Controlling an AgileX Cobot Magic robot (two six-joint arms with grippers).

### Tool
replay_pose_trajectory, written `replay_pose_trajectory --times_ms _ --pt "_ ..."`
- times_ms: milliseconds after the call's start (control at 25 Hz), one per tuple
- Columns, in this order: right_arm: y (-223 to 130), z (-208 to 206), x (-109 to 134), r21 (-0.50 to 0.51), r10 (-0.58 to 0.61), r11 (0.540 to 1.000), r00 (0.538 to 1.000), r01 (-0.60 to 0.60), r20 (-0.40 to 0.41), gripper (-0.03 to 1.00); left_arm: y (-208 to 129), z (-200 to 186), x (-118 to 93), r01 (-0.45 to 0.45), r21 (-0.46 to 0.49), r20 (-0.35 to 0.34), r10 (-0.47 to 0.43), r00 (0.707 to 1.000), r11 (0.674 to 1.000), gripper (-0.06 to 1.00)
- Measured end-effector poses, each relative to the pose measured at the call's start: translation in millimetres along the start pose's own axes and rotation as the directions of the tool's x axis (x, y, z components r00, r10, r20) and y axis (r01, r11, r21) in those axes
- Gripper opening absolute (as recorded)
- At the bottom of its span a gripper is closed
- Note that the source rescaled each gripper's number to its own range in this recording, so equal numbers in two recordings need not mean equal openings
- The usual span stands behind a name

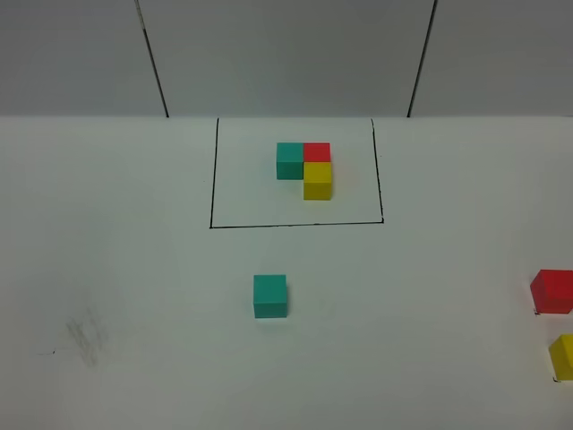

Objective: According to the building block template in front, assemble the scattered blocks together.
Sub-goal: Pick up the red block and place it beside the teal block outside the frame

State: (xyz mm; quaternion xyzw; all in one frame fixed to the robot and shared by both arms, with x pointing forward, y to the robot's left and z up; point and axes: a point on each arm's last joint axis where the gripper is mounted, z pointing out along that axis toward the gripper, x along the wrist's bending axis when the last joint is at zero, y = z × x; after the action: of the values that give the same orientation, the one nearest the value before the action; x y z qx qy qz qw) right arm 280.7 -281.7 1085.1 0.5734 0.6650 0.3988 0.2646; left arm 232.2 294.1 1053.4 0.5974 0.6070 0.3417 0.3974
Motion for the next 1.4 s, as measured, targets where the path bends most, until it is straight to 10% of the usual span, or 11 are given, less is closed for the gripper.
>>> replay_pose_trajectory --times_ms 560,1000,1400 --pt "103.5 144.5 -20.8 0.405 0.019 0.913 0.996 -0.053 0.087 1.0 0.0 0.0 0.0 0.0 0.0 0.0 0.0 1.0 1.0 0.56" --pt "79.5 253.6 -39.3 0.639 -0.012 0.766 0.993 -0.065 0.116 0.99 0.0 0.0 0.0 0.0 0.0 0.0 0.0 1.0 1.0 0.56" --pt "49.0 303.4 -50.9 0.685 -0.042 0.726 0.99 -0.064 0.136 0.94 0.0 0.0 0.0 0.0 0.0 0.0 0.0 1.0 1.0 0.56"
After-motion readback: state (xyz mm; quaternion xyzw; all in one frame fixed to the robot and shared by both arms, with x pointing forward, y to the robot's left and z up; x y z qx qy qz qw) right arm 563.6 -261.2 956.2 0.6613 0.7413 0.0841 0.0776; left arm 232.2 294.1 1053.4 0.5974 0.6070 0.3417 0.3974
